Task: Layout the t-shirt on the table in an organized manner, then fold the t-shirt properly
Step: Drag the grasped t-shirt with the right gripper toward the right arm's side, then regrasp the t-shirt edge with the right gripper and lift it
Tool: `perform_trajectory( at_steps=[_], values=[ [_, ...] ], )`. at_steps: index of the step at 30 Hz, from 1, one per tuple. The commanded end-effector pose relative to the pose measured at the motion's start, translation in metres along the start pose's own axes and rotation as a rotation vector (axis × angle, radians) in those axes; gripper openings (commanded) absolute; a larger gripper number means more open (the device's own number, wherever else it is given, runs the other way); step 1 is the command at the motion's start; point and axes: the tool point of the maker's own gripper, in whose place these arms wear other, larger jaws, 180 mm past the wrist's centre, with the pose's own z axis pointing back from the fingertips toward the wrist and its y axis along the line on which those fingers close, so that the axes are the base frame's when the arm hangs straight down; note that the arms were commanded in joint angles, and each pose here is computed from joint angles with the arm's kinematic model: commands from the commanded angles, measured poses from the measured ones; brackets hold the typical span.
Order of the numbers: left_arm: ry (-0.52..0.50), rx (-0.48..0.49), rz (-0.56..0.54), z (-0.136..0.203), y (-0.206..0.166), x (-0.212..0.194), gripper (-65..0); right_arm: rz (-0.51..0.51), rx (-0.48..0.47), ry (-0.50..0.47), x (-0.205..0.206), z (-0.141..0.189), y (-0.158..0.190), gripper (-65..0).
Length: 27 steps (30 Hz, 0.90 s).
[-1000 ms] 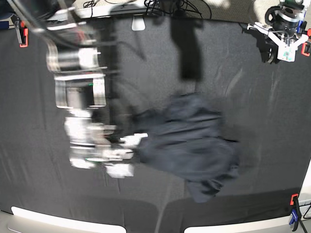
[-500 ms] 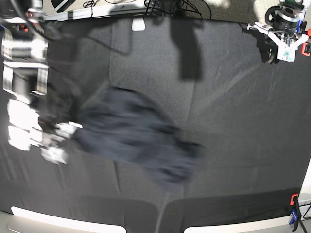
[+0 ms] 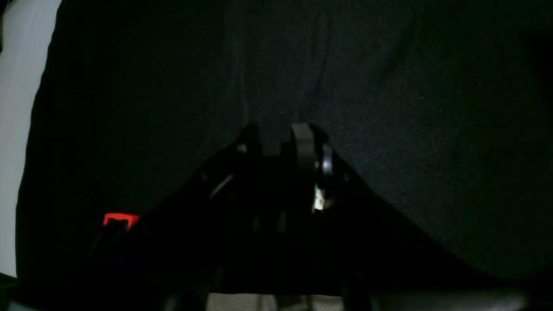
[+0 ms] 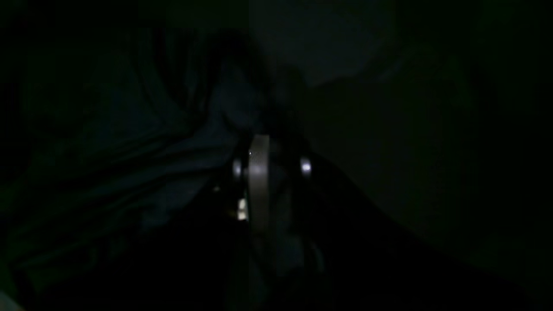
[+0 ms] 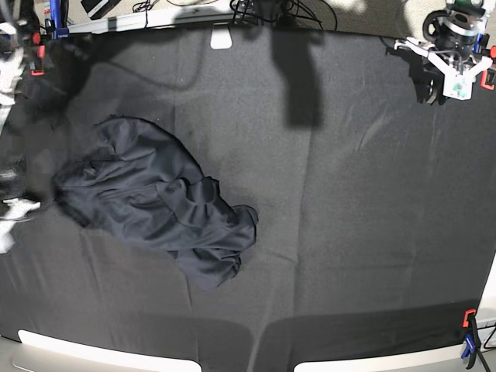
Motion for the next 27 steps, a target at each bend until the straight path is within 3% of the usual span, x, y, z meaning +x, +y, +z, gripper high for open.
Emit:
perform_trajectory(
  at_steps=[1, 4, 8, 13, 16, 21, 24, 27],
  values=[
    [-0.037, 0.007, -0.007, 0.002, 0.003, 0.010, -53.3, 0.012, -0.013, -0.071, 0.022, 0.021, -0.008, -56.3],
    [-0.037, 0.007, -0.007, 0.002, 0.003, 0.010, -53.3, 0.003, -0.016, -0.107, 0.030, 0.037, -0.017, -56.3],
    [-0.037, 0.007, -0.007, 0.002, 0.003, 0.010, -53.3, -0.023, 0.085, -0.224, 0.054, 0.054, -0.004, -56.3],
    [-0.037, 0.007, -0.006, 0.002, 0.003, 0.010, -53.3, 0.062, 0.142, -0.287, 0.074, 0.057, 0.030, -56.4],
    [-0.037, 0.007, -0.006, 0.002, 0.003, 0.010, -53.3, 0.188, 0.169, -0.277, 0.075, 0.047, 0.067, -56.4],
    [-0.036, 0.007, -0.006, 0.002, 0.003, 0.009, -53.3, 0.491, 0.247, -0.236, 0.051, 0.030, 0.160, -56.5],
    [-0.035, 0.007, -0.004, 0.002, 0.002, 0.009, -53.3, 0.676, 0.302, -0.246, 0.033, 0.035, 0.216, -56.5],
    [-0.025, 0.007, -0.004, 0.002, 0.002, 0.007, -53.3, 0.829, 0.289, -0.235, 0.009, 0.039, 0.246, -56.5]
  ],
)
